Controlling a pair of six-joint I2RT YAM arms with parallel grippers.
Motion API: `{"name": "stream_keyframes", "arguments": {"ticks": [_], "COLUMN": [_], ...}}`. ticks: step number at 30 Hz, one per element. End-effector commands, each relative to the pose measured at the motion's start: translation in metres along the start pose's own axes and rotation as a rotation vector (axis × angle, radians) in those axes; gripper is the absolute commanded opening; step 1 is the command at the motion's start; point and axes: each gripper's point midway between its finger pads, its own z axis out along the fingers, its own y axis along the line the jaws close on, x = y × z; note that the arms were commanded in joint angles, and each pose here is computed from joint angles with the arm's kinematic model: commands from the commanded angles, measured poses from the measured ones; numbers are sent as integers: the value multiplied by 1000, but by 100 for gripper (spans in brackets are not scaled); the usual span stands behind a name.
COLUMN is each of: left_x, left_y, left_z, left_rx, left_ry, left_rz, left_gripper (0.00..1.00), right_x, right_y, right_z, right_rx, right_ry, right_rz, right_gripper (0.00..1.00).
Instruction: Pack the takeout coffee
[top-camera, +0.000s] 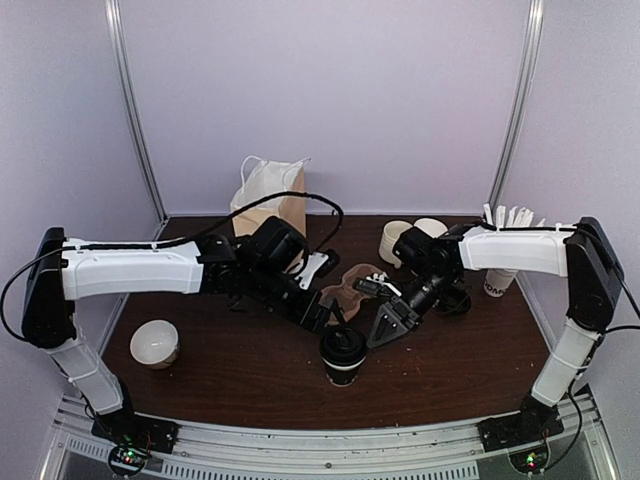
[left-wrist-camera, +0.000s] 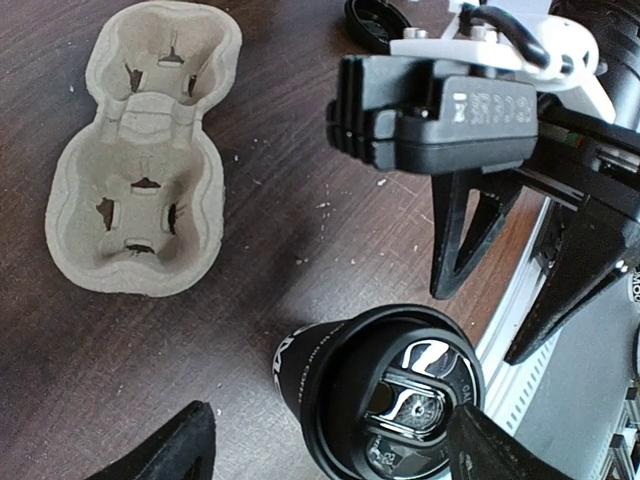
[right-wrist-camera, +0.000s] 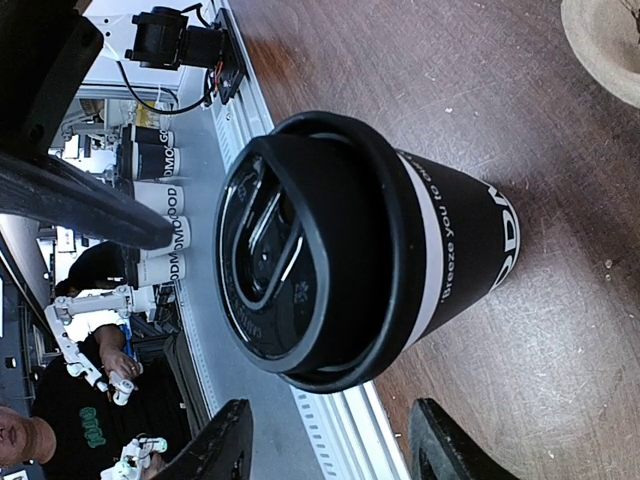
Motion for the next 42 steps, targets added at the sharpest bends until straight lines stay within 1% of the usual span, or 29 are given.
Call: {"name": "stream_keyframes", "arguments": {"ticks": [1, 5, 11, 17, 25, 27, 31, 35, 39, 42], "left_x": [6, 12, 23, 32, 47, 47, 38, 33, 36, 42], "left_y": [3, 3, 3, 7, 12, 10, -3, -13, -12, -7], "left_z": [9, 13, 19, 23, 30, 31, 30, 30, 32, 36], "left_rx": [-3, -3, -3, -9, -5, 10, 60, 97, 96, 78], "left_ry": [8, 23, 63, 93, 138, 139, 102, 89, 99, 115], "left_rz": [12, 15, 25, 23, 14, 19, 45, 64, 61, 54], "left_gripper": [82, 80, 75, 69, 61, 61, 67, 69, 69, 68], "right_x": [1, 0, 0, -1, -1, 0, -4, -6, -9, -12], "right_y": [4, 3, 3, -8, -16, -10, 7, 17, 18, 14], "right_z": [3, 7, 14, 20, 26, 25, 18, 16, 17, 17], "right_rx": [-10, -7, -16, -5, -13, -30, -86, -139, -161, -153], "right_ry": [27, 34, 53, 72, 90, 99, 85, 69, 62, 58], "right_rz": [-7, -6, -4, 27, 66, 62, 40, 40, 46, 50], "right_gripper": [57, 57, 55, 51, 50, 52, 54, 49, 44, 38]}}
